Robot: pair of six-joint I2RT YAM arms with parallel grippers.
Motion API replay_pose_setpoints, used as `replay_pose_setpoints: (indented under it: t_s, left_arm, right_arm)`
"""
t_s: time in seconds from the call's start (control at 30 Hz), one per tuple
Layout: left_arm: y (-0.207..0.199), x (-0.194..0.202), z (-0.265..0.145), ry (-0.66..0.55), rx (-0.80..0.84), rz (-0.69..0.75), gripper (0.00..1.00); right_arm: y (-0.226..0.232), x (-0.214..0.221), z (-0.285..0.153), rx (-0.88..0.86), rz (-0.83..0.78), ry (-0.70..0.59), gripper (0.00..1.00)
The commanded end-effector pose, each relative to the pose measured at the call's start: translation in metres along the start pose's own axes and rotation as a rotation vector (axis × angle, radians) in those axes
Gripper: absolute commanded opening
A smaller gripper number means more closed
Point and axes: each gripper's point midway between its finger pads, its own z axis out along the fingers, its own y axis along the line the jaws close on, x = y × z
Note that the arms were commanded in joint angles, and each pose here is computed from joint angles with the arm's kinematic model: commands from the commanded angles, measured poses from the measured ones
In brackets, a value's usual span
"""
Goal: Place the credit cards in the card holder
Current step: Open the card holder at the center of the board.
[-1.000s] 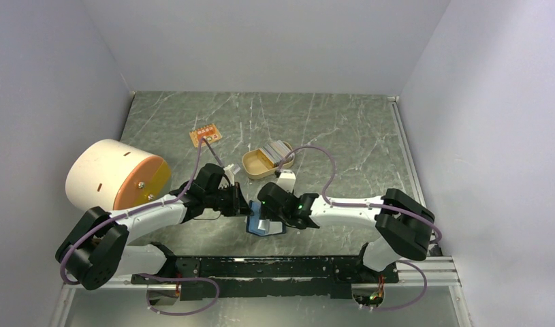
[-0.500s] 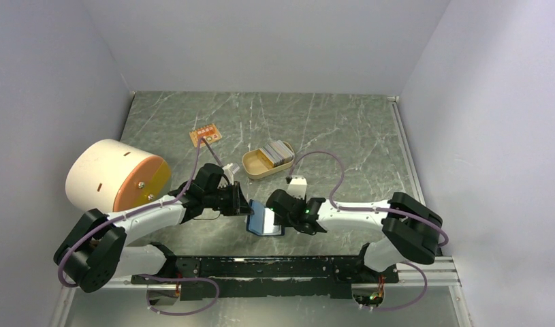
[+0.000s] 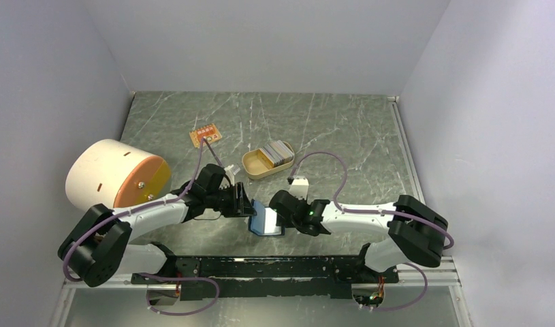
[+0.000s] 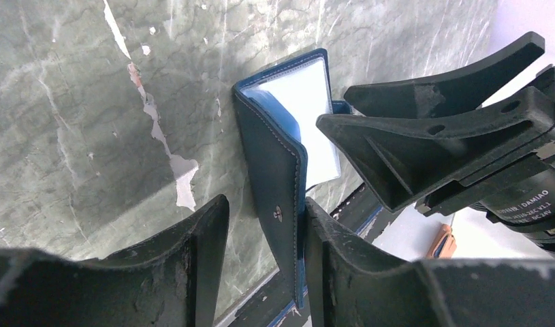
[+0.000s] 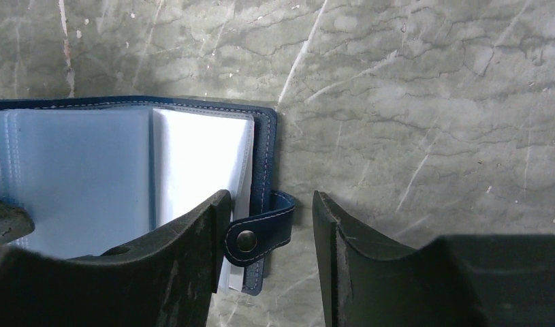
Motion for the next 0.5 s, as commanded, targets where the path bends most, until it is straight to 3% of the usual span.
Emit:
replay_pose_setpoints:
  t_s: [0.0, 0.47]
  left_arm:
    - [-0.011, -0.011, 0.002, -0.029, 0.031, 0.038, 0.5]
    - [-0.035, -0.015, -0.002, -0.034, 0.142, 0.071, 0.64]
  right_arm:
    - [0.002, -0.006, -0.002, -0.02, 0.0, -0.02, 0.51]
    - [0.009, -0.008, -0.004, -0.042, -0.003, -0.019, 0.51]
